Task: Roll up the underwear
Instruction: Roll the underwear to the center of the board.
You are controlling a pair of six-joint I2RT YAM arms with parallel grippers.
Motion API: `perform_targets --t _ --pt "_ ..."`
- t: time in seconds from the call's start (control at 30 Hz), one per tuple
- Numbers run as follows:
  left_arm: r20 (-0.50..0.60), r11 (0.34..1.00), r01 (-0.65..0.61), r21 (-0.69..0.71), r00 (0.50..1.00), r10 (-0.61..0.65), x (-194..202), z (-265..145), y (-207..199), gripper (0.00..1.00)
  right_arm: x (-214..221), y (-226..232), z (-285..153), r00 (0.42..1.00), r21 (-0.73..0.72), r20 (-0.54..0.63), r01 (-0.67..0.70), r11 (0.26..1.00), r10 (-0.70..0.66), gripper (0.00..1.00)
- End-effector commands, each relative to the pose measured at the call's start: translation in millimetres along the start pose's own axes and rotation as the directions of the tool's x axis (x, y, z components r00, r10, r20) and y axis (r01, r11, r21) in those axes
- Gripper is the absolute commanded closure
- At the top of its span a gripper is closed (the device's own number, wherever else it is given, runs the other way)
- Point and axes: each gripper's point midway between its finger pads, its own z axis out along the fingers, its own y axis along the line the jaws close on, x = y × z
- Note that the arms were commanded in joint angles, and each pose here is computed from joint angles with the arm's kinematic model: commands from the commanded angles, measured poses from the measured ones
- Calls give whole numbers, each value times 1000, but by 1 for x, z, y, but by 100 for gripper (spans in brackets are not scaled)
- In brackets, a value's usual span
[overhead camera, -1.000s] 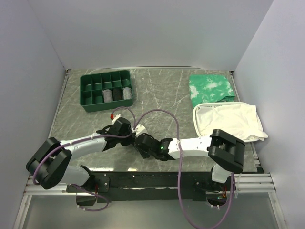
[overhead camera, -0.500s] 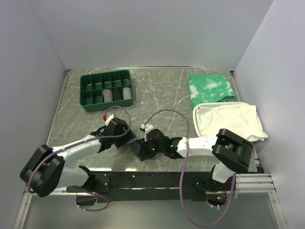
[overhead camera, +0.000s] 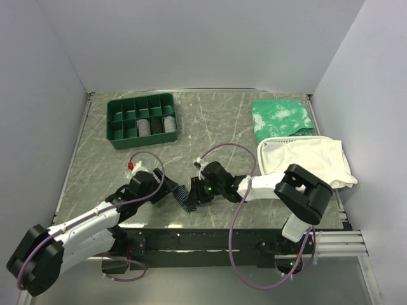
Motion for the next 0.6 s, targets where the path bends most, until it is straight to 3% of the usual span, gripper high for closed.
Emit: perform_targets --t 0.0,0.57 --pt "8 988 17 152 1000 -19 5 -10 -25 27 17 -31 5 991 108 -72 -103 989 111 87" --pt "13 994 53 96 998 -55 27 11 -21 30 26 -52 7 963 94 -104 -240 966 249 86"
